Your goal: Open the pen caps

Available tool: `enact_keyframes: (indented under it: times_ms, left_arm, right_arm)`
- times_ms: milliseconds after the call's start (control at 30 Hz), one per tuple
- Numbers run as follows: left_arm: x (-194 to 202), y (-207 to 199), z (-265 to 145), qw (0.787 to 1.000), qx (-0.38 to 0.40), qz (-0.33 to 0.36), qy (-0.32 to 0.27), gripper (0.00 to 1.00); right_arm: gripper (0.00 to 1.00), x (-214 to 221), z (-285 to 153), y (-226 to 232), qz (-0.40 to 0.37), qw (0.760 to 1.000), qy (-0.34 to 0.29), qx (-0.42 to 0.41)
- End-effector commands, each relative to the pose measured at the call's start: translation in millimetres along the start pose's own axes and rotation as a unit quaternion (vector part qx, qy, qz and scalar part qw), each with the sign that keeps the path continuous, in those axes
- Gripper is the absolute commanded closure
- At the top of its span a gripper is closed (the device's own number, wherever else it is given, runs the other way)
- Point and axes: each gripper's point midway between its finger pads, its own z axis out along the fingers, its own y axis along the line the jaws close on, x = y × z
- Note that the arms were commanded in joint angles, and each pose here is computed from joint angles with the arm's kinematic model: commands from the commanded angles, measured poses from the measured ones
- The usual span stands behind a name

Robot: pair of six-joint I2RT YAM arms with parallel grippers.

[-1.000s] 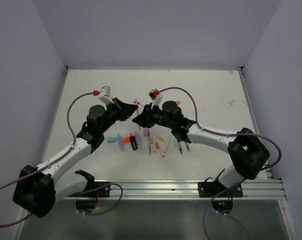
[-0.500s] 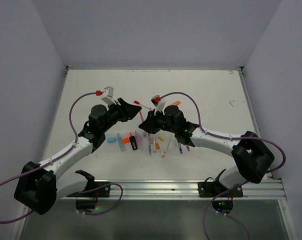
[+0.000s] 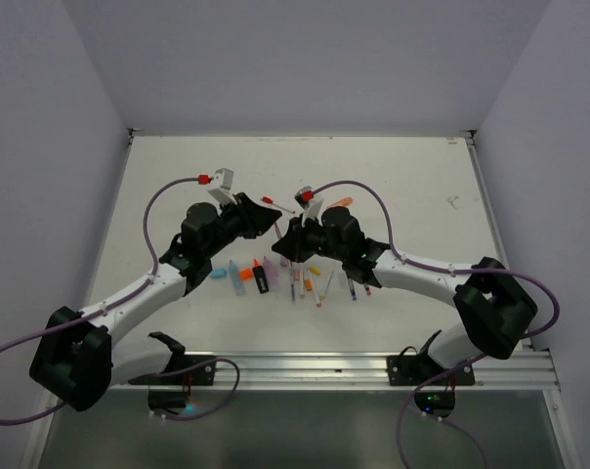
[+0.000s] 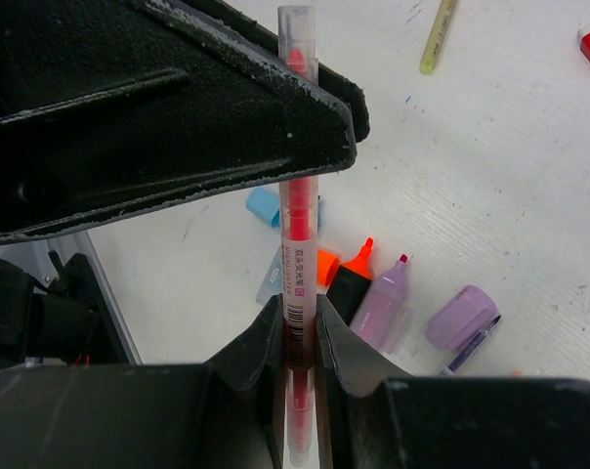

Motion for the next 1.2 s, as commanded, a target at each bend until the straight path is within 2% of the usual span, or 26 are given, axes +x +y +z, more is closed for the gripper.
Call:
enact_keyframes:
  times_ms: [0, 167, 267, 433, 633, 667, 767, 900, 1167]
  left_arm:
    - [-18.4, -14.6, 2.8, 0.999, 0.013, 0.023, -0.027, 0.74]
    - [-13.6, -15.6, 5.5, 0.999, 0.013, 0.026, -0.02, 0.93]
    - [-16.1, -16.1, 4.9, 0.999, 0.009, 0.027, -0.026, 0.99]
    - [-35.1, -21.6, 1.0, 0.997, 0.006, 0.027, -0.065, 1.0]
    - [-81.1, -42.5, -3.7, 0.989, 0.013, 0.038, -0.145, 1.0]
    - [-99.9, -48.0, -5.6, 0.983, 0.009, 0.039, -0.178, 1.0]
    - [-133.5, -62.9, -10.2, 0.972, 0.009, 0.042, -0.23, 1.0]
    - [-168.5, -79.3, -14.1, 0.959, 0.016, 0.035, -0.281, 1.0]
    - [-200.5, -72.5, -24.0, 0.939, 0.002, 0.002, -0.343, 1.0]
  right_arm:
    - [1.0, -2.6, -3.6, 5.0, -0.015, 1.0, -0.003, -0.009]
    - [1.0, -1.7, -3.5, 3.7, -0.016, 1.0, -0.001, -0.008]
    - [1.0, 1.6, -4.1, 2.7, -0.018, 1.0, 0.004, -0.008]
    - [1.0, 18.8, -8.5, -0.4, -0.021, 0.999, 0.026, -0.011]
    - [1.0, 56.9, -22.3, -9.7, -0.022, 0.997, 0.069, -0.013]
    - [1.0, 66.1, -26.1, -12.0, -0.023, 0.997, 0.079, -0.012]
    - [1.0, 80.6, -34.1, -17.0, -0.021, 0.996, 0.091, -0.008]
    - [1.0, 95.8, -41.3, -23.7, -0.026, 0.994, 0.104, -0.003]
    - [1.0, 99.7, -42.9, -24.7, -0.031, 0.994, 0.103, -0.005]
